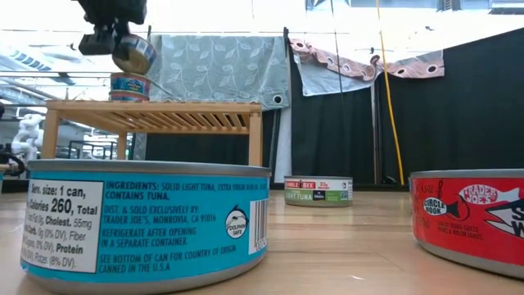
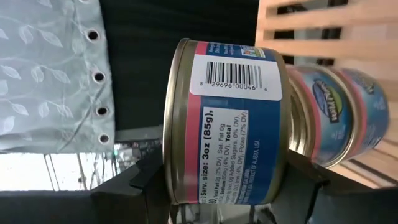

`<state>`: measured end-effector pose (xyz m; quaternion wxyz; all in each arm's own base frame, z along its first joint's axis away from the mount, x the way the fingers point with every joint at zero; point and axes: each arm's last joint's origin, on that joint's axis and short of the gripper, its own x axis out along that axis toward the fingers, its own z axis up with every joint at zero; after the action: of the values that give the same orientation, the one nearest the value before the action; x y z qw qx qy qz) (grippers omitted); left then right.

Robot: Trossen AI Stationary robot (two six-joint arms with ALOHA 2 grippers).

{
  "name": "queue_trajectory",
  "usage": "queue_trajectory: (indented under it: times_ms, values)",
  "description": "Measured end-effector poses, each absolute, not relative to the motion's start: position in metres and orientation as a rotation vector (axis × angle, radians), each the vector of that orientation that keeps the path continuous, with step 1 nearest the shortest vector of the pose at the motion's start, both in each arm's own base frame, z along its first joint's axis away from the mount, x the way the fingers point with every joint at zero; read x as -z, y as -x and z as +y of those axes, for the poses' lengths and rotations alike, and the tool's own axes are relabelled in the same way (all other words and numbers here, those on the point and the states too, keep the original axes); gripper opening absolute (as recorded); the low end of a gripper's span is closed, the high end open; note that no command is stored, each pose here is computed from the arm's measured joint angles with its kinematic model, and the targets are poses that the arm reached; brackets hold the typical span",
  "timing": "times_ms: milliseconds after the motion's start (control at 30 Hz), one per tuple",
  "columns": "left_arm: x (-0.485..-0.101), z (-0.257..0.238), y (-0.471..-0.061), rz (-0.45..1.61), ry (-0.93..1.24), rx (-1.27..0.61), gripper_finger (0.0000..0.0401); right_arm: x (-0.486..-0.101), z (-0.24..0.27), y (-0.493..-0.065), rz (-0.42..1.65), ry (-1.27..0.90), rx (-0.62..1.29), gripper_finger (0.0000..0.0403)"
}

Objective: Stack canned seafood by type on shelf
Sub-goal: Stack the blue can on top of the other blue can

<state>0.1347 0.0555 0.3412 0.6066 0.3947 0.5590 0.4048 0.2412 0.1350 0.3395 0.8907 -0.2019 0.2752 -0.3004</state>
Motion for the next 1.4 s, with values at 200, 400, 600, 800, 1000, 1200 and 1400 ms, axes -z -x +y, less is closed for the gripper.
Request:
queue_trajectory:
  times_ms: [200,400,600,800,1000,1200,1400]
  values:
    - [-0.337,0.062,-0.138,1.328,-0.893,-0.959,0.021,-0.34,0.135,-0.241,0.573,0.422,0.623,0.0341]
    - [-0.336,0.066,-0.138,1.342,-0.863,-0.964,0.0233,-0.34,0.135,-0.241,0.573,0.422,0.623,0.0341]
    - [-0.336,0.074,-0.135,1.35,-0.79,-0.991,0.0307,-0.34,0.135,-0.241,0.573,0.422,0.623,0.0341]
    - [-0.338,0.078,-0.132,1.357,-0.764,-1.008,0.0341,-0.339,0.135,-0.241,0.573,0.422,0.623,0.0341]
    - [-0.357,0.082,-0.13,1.242,-0.609,-0.931,0.0346,-0.339,0.135,-0.241,0.572,0.421,0.623,0.0341]
    - [-0.362,0.089,-0.12,1.274,-0.515,-0.925,0.0346,-0.339,0.135,-0.241,0.572,0.421,0.623,0.0341]
    - [-0.36,0.091,-0.115,1.301,-0.454,-0.919,0.0346,-0.339,0.135,-0.241,0.572,0.421,0.623,0.0341]
